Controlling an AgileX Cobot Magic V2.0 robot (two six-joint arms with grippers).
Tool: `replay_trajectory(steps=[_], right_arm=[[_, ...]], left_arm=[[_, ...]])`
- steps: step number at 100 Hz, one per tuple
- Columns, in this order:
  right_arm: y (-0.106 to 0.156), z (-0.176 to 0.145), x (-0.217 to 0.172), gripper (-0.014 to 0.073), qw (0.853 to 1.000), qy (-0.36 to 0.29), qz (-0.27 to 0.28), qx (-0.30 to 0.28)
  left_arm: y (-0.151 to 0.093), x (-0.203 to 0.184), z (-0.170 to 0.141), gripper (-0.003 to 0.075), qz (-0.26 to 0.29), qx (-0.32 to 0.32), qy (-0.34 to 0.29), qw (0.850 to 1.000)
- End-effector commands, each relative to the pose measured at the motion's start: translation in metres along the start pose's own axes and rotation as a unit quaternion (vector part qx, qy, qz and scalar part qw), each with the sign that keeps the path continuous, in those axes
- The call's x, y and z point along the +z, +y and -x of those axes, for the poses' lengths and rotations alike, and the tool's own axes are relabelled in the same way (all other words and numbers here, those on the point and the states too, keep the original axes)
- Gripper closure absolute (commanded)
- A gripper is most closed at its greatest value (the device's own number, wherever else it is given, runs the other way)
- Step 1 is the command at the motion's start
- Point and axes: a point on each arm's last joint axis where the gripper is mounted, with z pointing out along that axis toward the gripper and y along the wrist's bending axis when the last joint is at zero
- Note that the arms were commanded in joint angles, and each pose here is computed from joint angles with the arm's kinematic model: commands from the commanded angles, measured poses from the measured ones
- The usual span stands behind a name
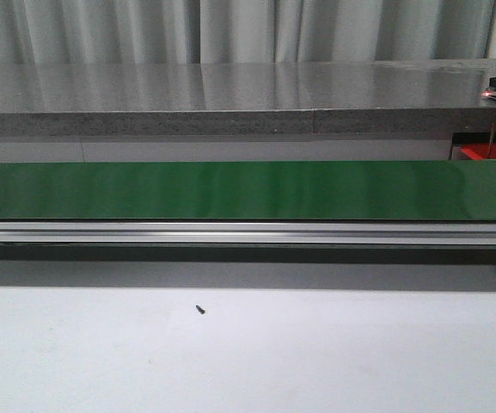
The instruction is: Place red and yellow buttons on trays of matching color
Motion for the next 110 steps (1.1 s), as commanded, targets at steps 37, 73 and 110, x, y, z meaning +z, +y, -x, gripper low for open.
replay_trajectory(steps=[37,73,110], right_arm=[[-0.004,-0.054,0.002,0.0717,0.978,-0.201,-0.038,0.034],[0.0,-0.101,-0.004,0.0717,0.957,-0.289,-0.035,0.01],[0.001,-0.136,0.002,0.0717,0.958,-0.285,-0.031,0.011]], left_arm=[[0.001,-0.003,0.014,0.074,0.007,-0.012,-0.044,0.999],[0.001,-0.003,0.014,0.074,0.007,-0.012,-0.044,0.999],[0.001,-0.003,0.014,0.074,0.007,-0.012,-0.044,0.999]])
